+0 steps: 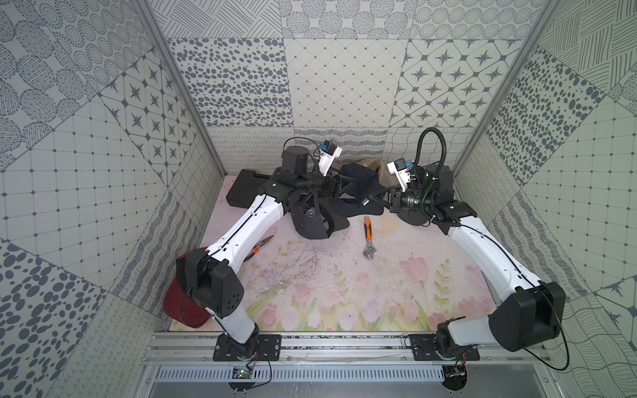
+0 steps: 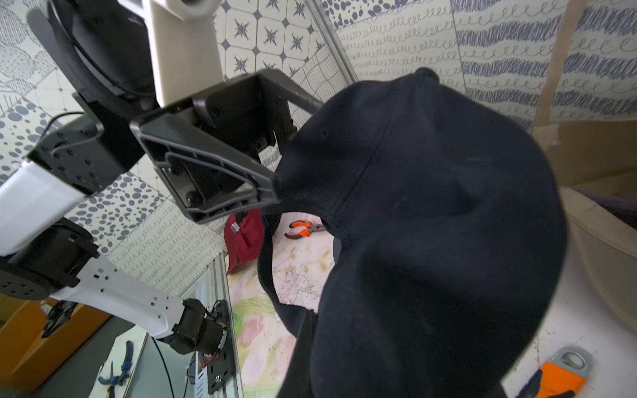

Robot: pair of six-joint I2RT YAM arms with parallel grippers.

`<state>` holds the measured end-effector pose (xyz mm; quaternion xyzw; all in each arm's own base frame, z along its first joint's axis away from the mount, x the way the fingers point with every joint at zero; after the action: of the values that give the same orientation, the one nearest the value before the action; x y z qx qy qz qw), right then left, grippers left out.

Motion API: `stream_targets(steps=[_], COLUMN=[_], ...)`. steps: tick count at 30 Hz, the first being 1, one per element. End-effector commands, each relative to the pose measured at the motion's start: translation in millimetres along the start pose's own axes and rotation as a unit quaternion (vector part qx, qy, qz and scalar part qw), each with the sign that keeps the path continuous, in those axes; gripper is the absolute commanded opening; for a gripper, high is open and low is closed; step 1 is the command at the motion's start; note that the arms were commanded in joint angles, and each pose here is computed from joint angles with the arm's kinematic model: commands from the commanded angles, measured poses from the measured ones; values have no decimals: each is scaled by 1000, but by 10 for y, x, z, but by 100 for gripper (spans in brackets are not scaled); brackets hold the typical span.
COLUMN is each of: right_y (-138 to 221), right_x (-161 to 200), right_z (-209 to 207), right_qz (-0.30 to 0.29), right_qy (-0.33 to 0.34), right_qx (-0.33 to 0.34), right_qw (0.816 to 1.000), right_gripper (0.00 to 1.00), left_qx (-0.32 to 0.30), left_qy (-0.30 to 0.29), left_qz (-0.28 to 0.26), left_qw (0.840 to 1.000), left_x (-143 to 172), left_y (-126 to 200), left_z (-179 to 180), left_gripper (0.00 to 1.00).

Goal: Open the adjustable buckle of the baseball cap
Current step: Pick up the baseball cap from the center of the board.

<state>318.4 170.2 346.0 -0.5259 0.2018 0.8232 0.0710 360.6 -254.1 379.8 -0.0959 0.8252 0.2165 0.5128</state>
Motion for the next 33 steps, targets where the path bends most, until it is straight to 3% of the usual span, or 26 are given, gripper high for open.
stream_targets(steps=[1, 8, 20, 33], right_y=[1, -15, -59, -74], right_x=[-2, -89, -214, -245], right_z=[19, -30, 17, 42], right_qz=[23, 27, 25, 16], right_qy=[35, 35, 50, 59], right_qx=[-14, -8, -61, -71], right_qw=[999, 999, 997, 996], right_gripper=[0, 0, 0, 0], left_qx=[44, 57, 181, 221], left_qy=[-56, -69, -62, -44], left_qz=[12, 13, 37, 73], left_qw=[997, 996, 981, 971], left_x=[-28, -28, 135, 227], left_y=[147, 242, 29, -232], left_z=[-69, -101, -266, -377], left_gripper=[74, 75, 74, 68])
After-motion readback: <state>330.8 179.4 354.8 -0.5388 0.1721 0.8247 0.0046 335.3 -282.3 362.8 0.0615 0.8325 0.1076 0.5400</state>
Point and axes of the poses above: each gripper's point midway between its finger pads, its own y axis back along the fingers, its own z axis along the line the jaws close on, x = y × z, the point moved 7 cm from there along y, back along the fingers, and after that the axes turned 9 degrees about y, right-handed, at the moved point
